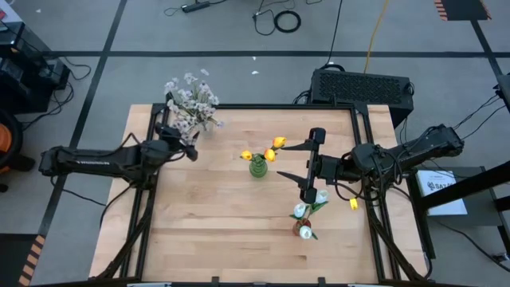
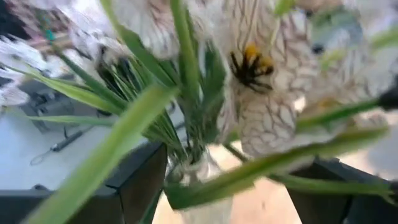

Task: Sort flowers into vase by color
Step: Put the white flowers into the transparent vase

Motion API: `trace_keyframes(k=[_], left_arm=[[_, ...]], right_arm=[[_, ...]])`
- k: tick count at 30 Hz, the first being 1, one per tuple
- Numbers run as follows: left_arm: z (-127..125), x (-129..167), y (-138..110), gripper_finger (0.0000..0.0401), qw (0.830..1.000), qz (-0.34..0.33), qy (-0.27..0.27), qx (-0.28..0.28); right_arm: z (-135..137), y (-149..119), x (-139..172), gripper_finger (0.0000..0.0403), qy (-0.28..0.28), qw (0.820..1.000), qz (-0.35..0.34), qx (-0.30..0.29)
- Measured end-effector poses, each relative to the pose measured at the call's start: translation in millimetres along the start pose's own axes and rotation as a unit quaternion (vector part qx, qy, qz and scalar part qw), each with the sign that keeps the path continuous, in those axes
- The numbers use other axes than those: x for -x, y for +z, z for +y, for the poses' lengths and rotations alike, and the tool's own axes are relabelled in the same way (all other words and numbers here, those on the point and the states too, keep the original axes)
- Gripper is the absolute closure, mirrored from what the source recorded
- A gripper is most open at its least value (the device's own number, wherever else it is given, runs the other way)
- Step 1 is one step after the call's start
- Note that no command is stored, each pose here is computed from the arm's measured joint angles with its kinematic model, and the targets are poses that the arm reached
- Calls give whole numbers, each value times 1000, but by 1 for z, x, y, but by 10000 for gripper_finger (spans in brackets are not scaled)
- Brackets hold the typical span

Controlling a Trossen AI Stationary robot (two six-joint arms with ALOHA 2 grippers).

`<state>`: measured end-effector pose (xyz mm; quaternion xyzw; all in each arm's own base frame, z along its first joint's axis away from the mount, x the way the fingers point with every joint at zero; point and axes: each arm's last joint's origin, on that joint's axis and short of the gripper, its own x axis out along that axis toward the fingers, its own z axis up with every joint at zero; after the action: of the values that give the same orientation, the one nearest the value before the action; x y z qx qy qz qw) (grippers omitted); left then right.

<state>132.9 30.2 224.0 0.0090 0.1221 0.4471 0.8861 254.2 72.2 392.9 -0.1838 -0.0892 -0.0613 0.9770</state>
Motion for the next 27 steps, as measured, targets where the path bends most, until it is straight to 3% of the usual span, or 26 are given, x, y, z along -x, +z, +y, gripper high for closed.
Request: trace_keyframes(k=[8,18,23,27], left_arm=[[5,10,16,102,995,71,-60,-29],[15,26,16,102,977,193,-84,12],[10,31,17,102,973,195,-114,49],[11,31,18,114,980,169,-66,81]], right_arm=[[0,0,0,127,0,1000,0,-1],[0,0,0,127,1,1000,2,0],[0,0,0,127,1,1000,2,0],[0,0,0,127,1,1000,2,0]])
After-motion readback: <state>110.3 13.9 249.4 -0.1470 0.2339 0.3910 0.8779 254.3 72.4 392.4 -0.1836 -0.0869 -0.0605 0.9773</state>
